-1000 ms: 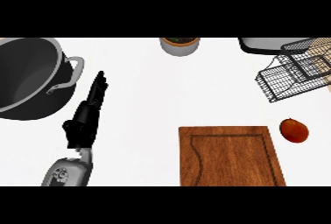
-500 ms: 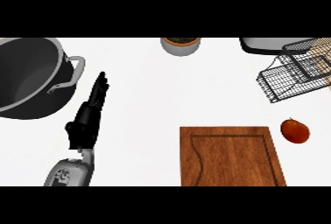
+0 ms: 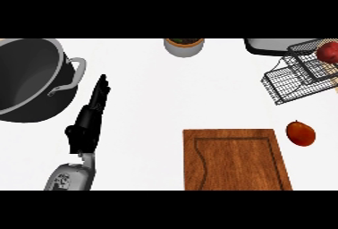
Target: Pick the bell pepper from the cutting board and place it in the tiered basket
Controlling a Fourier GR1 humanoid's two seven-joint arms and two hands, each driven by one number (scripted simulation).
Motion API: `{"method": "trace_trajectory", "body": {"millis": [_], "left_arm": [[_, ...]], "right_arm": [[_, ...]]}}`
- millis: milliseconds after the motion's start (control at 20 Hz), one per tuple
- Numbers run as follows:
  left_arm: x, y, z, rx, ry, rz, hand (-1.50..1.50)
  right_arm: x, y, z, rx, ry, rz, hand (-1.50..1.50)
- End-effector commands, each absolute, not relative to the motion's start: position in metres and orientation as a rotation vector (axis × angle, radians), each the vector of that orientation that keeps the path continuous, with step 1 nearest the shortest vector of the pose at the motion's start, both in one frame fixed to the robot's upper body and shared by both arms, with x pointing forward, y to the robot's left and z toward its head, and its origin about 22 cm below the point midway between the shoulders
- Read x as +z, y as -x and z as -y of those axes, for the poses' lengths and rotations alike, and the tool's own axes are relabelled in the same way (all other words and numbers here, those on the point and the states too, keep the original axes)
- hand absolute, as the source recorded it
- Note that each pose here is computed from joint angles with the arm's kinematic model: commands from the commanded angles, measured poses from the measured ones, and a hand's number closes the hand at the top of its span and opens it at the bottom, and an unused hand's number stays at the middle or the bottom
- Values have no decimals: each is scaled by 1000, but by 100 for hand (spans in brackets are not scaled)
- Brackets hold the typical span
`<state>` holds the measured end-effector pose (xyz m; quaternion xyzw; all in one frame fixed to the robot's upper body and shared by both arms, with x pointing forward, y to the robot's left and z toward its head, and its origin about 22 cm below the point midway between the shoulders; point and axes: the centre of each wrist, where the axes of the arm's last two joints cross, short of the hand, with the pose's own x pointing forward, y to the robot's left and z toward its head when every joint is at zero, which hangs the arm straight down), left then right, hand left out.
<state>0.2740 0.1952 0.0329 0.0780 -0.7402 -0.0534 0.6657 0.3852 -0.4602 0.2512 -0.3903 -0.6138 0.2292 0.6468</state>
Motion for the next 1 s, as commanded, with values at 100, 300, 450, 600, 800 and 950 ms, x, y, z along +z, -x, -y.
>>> {"method": "trace_trajectory", "body": {"millis": [100,300,450,600,800,950], "left_arm": [[30,-269,-195,-105,-184,1660,0],[32,-267,-196,-117,-170,1676,0],[40,-270,-200,-120,-172,1678,0],[37,-273,-194,-121,-181,1682,0],[32,-272,-205,-96,-187,1666,0],[39,-267,-205,-99,-189,1673,0]], "right_arm": [[268,-358,504,195,872,1451,-150],[280,-323,547,39,859,1390,-150],[283,-286,580,-65,813,1407,-150],[262,-252,606,-111,768,1431,-150],[250,-199,635,-91,760,1434,-150],[235,-174,646,-83,721,1447,-150]]}}
